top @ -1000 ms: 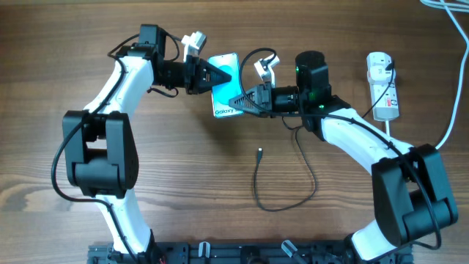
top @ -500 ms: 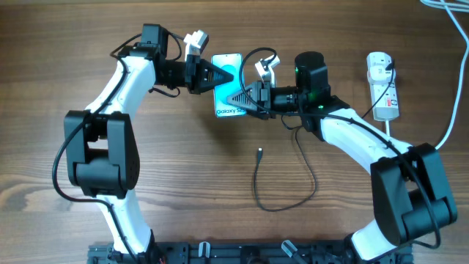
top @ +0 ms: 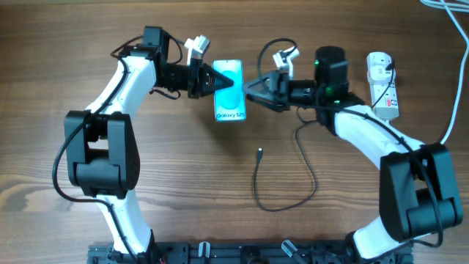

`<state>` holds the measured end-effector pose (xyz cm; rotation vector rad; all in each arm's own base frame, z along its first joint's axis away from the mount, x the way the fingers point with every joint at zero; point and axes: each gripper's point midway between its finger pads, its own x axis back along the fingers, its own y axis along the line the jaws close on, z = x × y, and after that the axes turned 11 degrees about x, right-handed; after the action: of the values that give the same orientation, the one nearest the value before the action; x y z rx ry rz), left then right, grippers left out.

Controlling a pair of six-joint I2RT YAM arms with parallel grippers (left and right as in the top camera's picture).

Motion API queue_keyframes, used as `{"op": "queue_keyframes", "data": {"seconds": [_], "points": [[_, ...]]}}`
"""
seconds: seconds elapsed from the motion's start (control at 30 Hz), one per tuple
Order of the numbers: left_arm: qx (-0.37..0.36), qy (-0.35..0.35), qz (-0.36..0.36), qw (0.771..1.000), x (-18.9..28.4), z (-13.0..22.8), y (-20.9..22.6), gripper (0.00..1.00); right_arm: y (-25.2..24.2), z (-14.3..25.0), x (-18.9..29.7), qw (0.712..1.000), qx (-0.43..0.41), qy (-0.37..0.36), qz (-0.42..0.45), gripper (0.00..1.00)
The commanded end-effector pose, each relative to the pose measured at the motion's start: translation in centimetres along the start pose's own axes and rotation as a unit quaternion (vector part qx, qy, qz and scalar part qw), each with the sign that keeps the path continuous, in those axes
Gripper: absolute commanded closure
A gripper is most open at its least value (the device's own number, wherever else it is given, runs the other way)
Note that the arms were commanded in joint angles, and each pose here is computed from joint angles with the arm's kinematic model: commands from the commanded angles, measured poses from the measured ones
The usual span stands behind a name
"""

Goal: Plug charger to phone and switch on socket

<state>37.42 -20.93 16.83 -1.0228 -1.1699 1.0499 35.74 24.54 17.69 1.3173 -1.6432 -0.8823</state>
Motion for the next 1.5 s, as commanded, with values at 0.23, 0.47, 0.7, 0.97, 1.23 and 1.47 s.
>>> {"op": "queue_keyframes", "data": {"seconds": [0.23, 0.47, 0.7, 0.97, 1.23, 1.47], "points": [[0.266, 0.054, -0.019, 0.962, 0.5, 6.4, -1.2, 0.96, -6.9, 5.6, 1.6, 0.986, -0.070, 0.053, 0.145, 0.14], [0.381, 0.066, -0.012, 0.922, 0.7, 7.7, -2.2, 0.96, -10.1, 9.1, 4.0, 0.953, -0.104, 0.095, 0.267, 0.14], [0.299, 0.051, -0.046, 0.952, 0.5, 6.5, -0.3, 0.96, -9.2, 11.2, 7.7, 0.914, -0.083, 0.153, 0.367, 0.16], [0.130, -0.011, -0.190, 0.973, 1.3, 2.3, 5.5, 0.96, -7.2, 17.8, 6.8, 0.863, -0.040, 0.302, 0.403, 0.14], [0.104, -0.033, -0.249, 0.962, 2.2, 1.2, 7.4, 0.96, -7.9, 19.4, 5.6, 0.782, 0.037, 0.315, 0.537, 0.12], [0.117, -0.048, -0.277, 0.952, 2.6, 0.8, 8.3, 0.96, -8.8, 20.3, 3.7, 0.776, 0.099, 0.305, 0.544, 0.11]]}}
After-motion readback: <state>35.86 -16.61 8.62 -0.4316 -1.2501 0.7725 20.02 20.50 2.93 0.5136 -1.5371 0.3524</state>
